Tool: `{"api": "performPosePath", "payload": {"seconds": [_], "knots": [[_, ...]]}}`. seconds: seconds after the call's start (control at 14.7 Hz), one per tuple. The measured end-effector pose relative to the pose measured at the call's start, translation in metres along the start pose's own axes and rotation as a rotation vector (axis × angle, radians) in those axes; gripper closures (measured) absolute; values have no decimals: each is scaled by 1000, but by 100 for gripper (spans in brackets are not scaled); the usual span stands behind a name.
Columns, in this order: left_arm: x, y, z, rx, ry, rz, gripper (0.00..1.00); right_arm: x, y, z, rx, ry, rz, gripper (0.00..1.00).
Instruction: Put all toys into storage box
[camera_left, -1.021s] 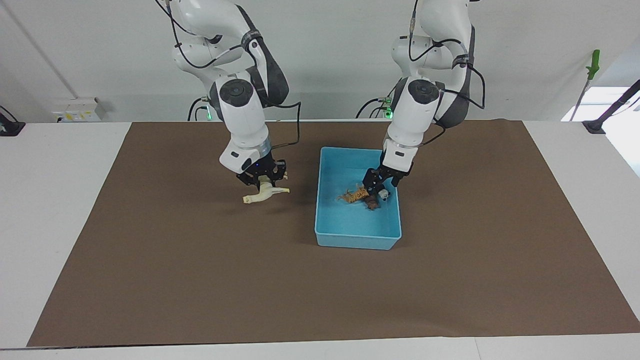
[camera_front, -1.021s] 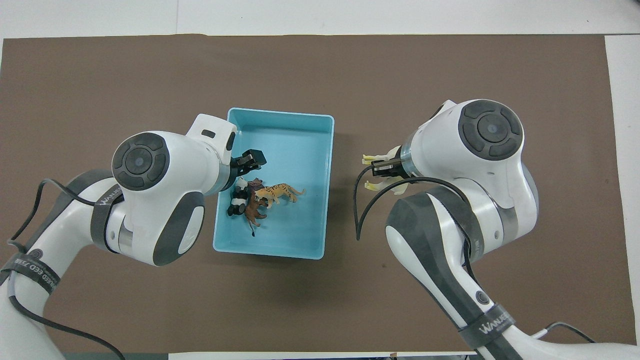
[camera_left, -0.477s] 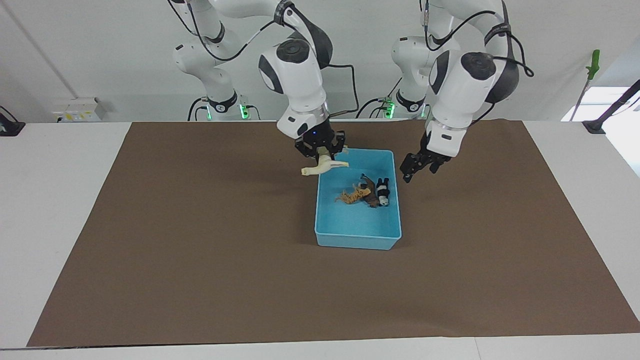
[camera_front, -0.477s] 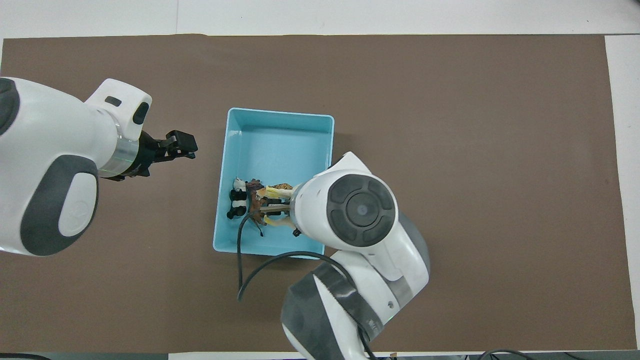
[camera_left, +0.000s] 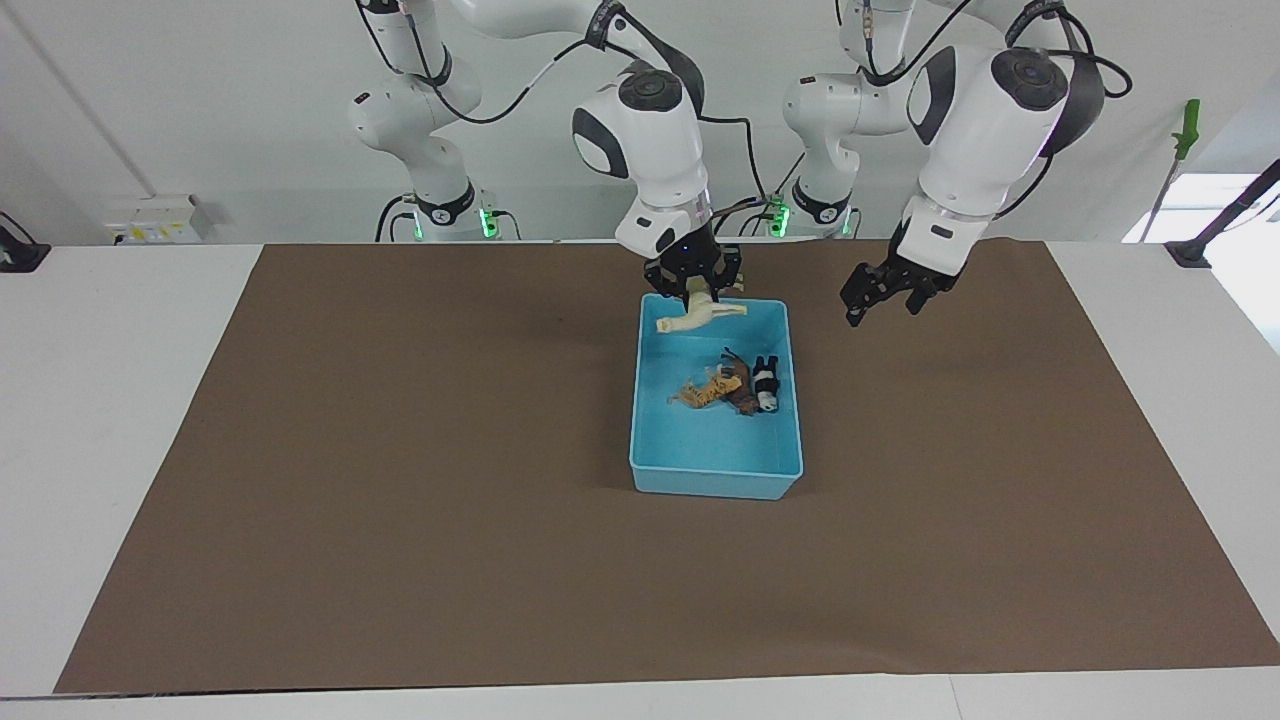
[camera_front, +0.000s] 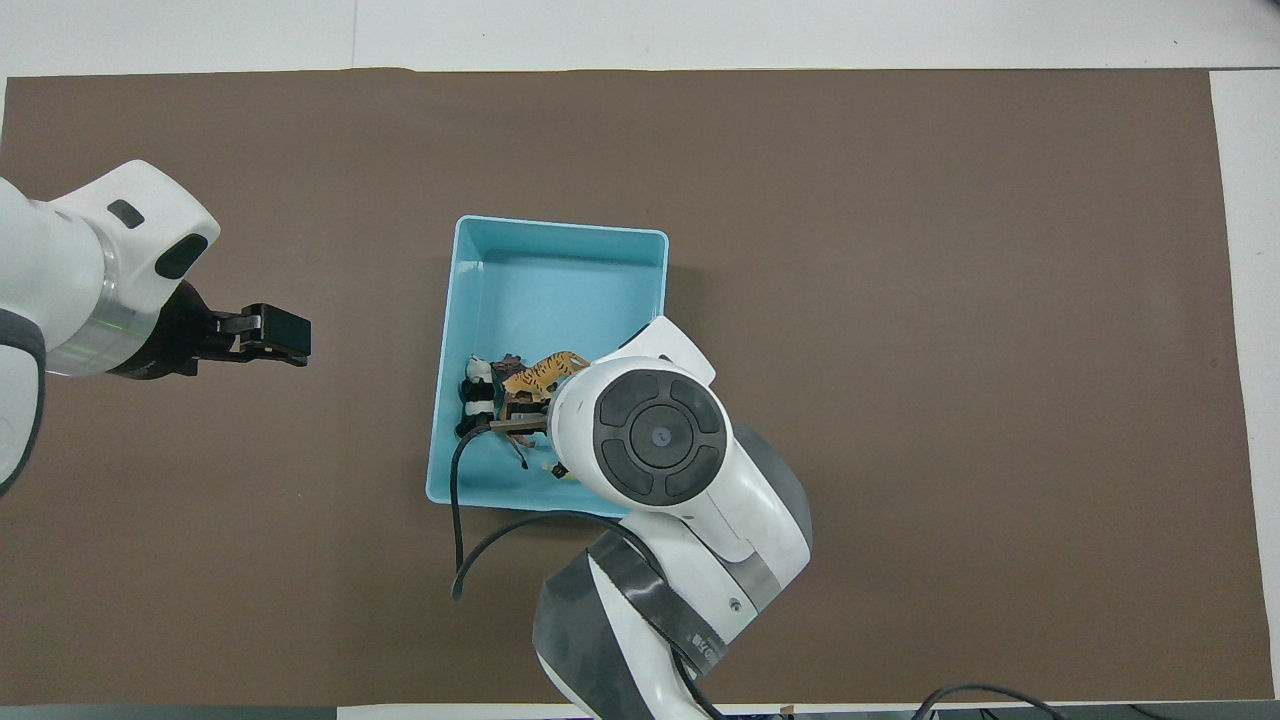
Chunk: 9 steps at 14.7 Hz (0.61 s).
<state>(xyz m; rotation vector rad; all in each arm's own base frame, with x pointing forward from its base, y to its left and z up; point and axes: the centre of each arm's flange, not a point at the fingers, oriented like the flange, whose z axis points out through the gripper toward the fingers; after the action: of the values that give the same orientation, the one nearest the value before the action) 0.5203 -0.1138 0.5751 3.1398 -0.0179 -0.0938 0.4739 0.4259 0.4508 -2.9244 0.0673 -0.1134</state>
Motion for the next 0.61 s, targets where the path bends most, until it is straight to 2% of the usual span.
{"api": "performPosePath", "payload": {"seconds": [0.07, 0.14, 0.34, 0.48, 0.61], "knots": [[2, -9, 0, -1, -3, 2, 0, 4, 3, -3, -9, -2, 5, 2], [4, -19, 2, -2, -15, 4, 0, 12, 11, -7, -30, 1, 9, 0], [13, -36, 1, -4, -51, 2, 0, 62, 75, -36, -94, 23, -5, 0], [21, -34, -8, -6, -43, 7, 0, 99, 139, -65, -106, 42, -17, 0], [26, -34, -20, -9, -26, 6, 0, 116, 187, -97, -118, 50, -51, 0]]}}
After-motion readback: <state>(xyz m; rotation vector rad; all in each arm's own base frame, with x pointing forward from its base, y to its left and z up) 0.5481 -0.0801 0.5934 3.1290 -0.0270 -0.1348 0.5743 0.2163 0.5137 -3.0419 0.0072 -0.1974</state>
